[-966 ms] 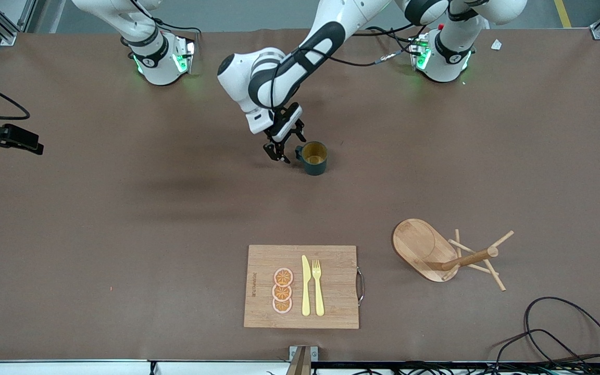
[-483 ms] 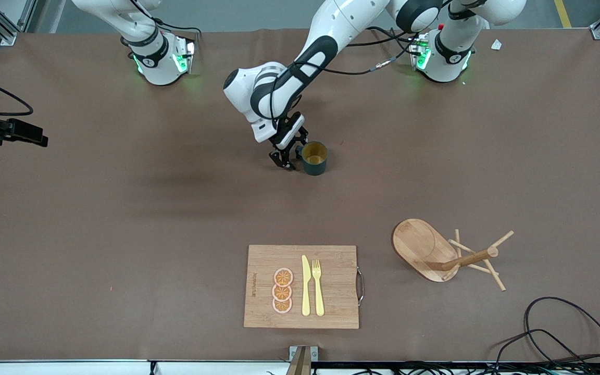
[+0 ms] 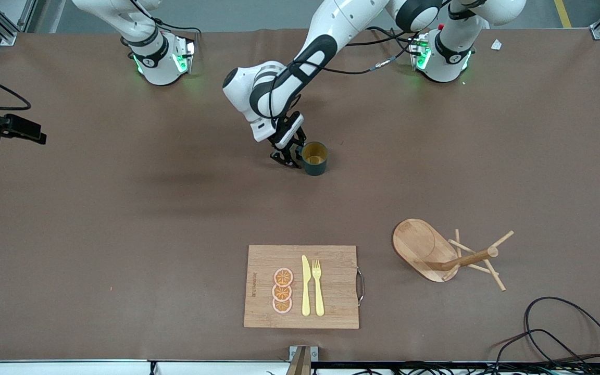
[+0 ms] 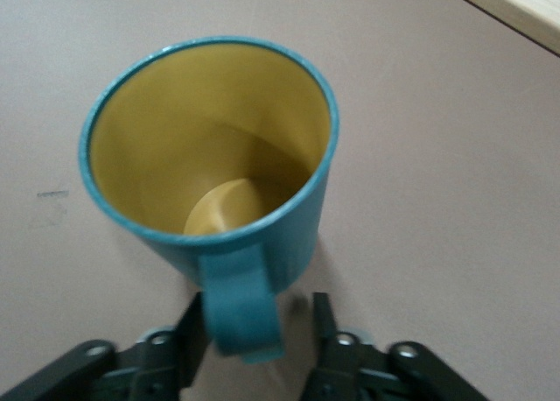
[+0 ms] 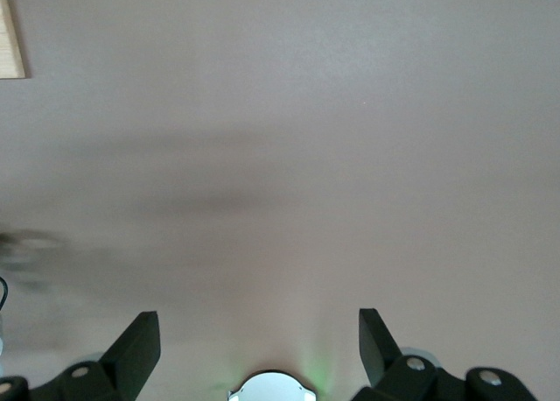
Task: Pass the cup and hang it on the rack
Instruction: 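Grasp the mug handle with the left gripper and carry it to the rack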
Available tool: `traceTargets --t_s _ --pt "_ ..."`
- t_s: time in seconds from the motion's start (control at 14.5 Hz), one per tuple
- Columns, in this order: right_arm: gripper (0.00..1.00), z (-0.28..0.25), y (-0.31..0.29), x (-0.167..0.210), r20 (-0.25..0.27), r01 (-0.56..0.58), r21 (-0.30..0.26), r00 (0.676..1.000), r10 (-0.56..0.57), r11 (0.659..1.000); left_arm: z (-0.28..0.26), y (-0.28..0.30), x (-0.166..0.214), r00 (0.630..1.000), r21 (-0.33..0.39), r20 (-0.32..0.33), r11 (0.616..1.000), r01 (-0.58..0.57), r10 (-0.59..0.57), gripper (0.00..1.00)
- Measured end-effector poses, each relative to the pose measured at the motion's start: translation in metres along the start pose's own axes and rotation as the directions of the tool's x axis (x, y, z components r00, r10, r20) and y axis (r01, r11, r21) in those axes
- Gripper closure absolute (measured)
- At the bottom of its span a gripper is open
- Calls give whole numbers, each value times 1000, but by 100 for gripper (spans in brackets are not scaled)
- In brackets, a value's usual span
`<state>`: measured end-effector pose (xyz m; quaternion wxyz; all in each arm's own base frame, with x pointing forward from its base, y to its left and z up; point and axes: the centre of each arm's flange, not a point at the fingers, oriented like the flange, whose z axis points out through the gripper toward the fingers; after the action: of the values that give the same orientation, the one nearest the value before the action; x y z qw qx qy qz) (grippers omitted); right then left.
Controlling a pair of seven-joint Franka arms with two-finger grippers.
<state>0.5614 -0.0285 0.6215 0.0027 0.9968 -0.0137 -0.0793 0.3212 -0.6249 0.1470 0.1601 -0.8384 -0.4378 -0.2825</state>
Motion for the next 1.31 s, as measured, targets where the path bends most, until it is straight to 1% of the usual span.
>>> traceTargets --t_s 0.14,0.21,0.34,0.41,0.48,0.55,0.69,0.76,0.9,1.03,1.17,1.31 --pt "0 -1 0 -7 -14 1 2 1000 -1 1000 -1 1 -1 1000 -8 8 1000 0 0 72" --pt "0 -1 2 -12 -17 -1 4 1000 1 1000 -2 2 -2 1000 -21 20 1000 0 0 79" --pt "0 -2 3 -21 -20 -3 6 1000 3 1000 -7 8 0 999 -44 41 999 2 -1 79" --pt "0 -4 4 -25 -23 -3 7 1000 4 1000 -12 15 7 998 -55 56 998 7 -4 79" --pt "0 -5 4 -30 -24 -3 8 1000 4 1000 -19 26 21 996 -63 85 998 23 -18 79" --pt "0 -6 4 -35 -26 -2 9 1000 2 1000 -27 40 41 990 -71 140 997 44 -34 79" --pt "0 -9 2 -44 -32 1 10 999 -1 1000 -41 71 99 961 -76 271 994 80 -57 79" --pt "0 -12 2 -48 -37 3 10 999 -2 1000 -46 85 133 939 -71 338 993 93 -64 79" --pt "0 -16 1 -55 -47 4 11 999 -3 1000 -50 107 203 880 -60 470 991 119 -77 79" --pt "0 -19 1 -59 -53 5 11 999 -4 1000 -52 120 275 802 -48 591 989 141 -86 79" --pt "0 -21 1 -62 -59 6 11 998 -5 1000 -56 126 337 699 -47 709 983 177 -92 79" --pt "0 -25 0 -65 -68 7 11 998 -6 1000 -55 128 400 579 -60 811 971 230 -87 79"
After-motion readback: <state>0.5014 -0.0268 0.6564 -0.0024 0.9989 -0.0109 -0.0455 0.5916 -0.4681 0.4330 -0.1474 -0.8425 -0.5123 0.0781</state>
